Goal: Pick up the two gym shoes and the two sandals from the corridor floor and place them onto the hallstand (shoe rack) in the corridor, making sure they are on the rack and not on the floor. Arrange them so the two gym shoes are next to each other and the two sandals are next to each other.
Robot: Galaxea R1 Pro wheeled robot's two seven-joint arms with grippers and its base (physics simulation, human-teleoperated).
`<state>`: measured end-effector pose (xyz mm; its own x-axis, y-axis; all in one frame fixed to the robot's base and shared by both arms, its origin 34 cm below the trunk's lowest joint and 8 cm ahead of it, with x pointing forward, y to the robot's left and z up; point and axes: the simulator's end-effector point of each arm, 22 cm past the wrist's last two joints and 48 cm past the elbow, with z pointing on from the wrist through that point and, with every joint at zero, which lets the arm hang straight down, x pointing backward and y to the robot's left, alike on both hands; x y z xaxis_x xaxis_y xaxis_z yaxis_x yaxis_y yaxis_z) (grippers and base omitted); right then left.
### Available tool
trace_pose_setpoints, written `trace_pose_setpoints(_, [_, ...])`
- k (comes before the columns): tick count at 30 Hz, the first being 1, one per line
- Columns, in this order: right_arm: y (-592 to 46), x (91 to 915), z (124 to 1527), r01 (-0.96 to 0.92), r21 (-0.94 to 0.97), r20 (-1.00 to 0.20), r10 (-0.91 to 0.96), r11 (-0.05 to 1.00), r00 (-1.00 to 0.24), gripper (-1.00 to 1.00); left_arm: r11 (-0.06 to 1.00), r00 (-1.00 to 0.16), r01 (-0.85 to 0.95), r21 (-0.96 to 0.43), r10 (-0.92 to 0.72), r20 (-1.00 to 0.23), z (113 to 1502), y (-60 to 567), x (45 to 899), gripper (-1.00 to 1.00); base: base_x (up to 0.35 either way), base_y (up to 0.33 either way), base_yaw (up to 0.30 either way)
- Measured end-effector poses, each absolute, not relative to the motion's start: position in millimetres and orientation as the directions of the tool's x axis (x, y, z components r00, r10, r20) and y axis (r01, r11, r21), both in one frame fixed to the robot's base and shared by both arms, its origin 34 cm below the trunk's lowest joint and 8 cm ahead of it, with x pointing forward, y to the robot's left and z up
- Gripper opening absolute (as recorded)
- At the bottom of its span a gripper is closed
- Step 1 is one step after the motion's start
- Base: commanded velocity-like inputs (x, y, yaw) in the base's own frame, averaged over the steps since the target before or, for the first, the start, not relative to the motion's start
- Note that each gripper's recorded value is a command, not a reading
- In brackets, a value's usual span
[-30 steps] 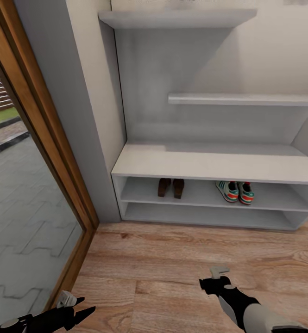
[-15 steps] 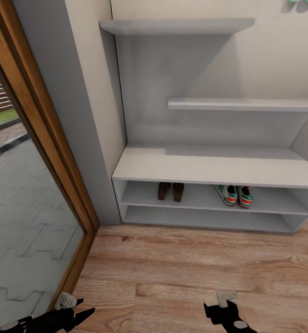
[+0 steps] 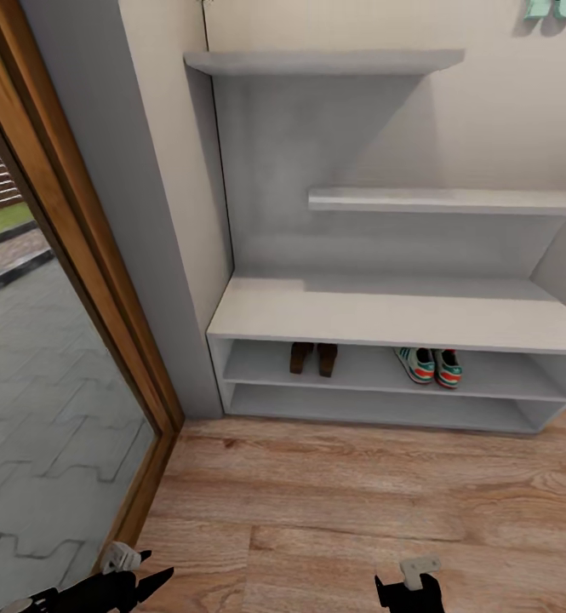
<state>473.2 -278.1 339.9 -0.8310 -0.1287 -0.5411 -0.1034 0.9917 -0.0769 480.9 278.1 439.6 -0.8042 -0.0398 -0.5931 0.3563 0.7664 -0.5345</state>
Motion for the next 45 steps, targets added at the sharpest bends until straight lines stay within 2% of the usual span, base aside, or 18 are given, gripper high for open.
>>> trace_pose_setpoints(22, [-273.2, 457.6, 382.8, -0.11, -0.064, -0.572, -0.126, 0.992, -0.811, 1.0, 0.771, -0.789, 0.316, -0.552, -0.109, -0.604, 482.0, 280.9, 471.7, 1.0, 0.0, 0.0, 0.0])
trace_pose_setpoints(31, [-245.2, 446.8, 401.9, -0.246, 0.119, -0.569, -0.137, 0.962, -0.811, 1.0, 0.771, -0.793, 0.311, -0.556, -0.112, -0.599, 497.7, 280.3, 471.3, 1.0, 0.0, 0.0, 0.0])
trace_pose_setpoints(45, [-238.2, 443.8, 405.0, -0.268, 0.154, -0.567, -0.137, 0.951, -0.812, 1.0, 0.77, -0.794, 0.311, -0.557, -0.112, -0.598, 499.4, 279.2, 471.3, 1.0, 0.0, 0.0, 0.0])
